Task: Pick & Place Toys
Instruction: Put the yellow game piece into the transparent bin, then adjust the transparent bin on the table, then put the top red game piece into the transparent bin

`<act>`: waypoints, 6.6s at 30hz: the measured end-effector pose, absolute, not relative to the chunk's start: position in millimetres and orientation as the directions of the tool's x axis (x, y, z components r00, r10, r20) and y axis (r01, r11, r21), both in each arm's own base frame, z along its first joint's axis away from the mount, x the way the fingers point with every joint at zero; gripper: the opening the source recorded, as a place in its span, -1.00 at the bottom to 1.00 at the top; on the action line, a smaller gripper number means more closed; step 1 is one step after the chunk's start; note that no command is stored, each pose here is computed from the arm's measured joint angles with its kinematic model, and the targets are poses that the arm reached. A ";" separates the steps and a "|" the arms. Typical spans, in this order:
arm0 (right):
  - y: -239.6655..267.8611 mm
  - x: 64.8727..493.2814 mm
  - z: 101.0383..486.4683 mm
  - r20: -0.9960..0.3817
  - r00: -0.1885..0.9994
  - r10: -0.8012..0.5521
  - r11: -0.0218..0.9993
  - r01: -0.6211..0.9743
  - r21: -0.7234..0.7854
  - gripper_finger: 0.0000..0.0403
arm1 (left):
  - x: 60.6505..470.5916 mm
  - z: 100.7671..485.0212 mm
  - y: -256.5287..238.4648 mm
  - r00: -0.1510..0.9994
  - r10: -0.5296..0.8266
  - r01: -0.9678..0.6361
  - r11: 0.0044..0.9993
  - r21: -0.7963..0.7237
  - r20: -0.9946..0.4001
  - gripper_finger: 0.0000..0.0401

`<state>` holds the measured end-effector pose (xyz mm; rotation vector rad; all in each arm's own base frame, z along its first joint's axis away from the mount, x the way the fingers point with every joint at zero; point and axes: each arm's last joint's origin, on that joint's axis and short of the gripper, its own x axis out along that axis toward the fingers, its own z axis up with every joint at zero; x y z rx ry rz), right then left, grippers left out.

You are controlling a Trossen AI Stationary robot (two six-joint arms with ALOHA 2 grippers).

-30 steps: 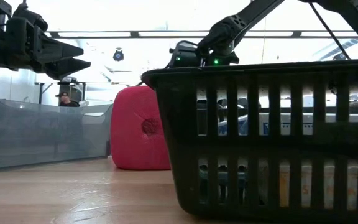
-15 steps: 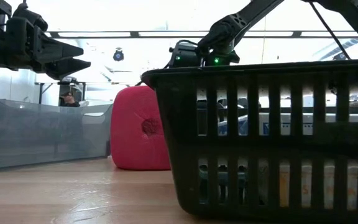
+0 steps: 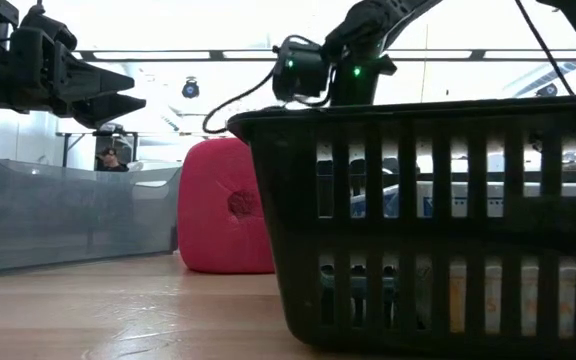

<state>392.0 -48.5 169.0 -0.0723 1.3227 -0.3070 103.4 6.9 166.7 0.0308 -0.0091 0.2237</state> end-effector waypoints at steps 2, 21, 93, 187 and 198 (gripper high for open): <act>-42.3 390.5 177.3 -0.935 0.229 -0.272 0.957 0.170 -0.237 -0.32 | 103.4 166.8 6.9 0.975 0.222 -0.222 0.975 0.029 0.013 0.81; 9.5 355.4 214.9 -0.495 0.863 -0.101 0.990 0.036 -0.138 -0.31 | 103.5 166.4 6.9 0.975 0.221 -0.221 0.975 0.028 0.009 0.81; -97.7 237.0 192.6 -0.580 0.524 -0.624 0.718 0.678 -0.159 0.58 | 103.5 166.8 6.9 0.975 0.221 -0.221 0.975 0.026 0.013 0.81; -143.6 374.4 200.1 -0.977 0.056 -0.206 0.978 0.051 -0.203 -0.91 | 103.5 165.9 6.9 0.975 0.221 -0.221 0.975 0.028 0.004 0.81; -142.9 374.3 200.5 -0.962 0.028 -0.273 0.962 0.040 -0.272 0.00 | 103.5 166.1 6.9 0.975 0.221 -0.221 0.975 0.028 0.006 0.81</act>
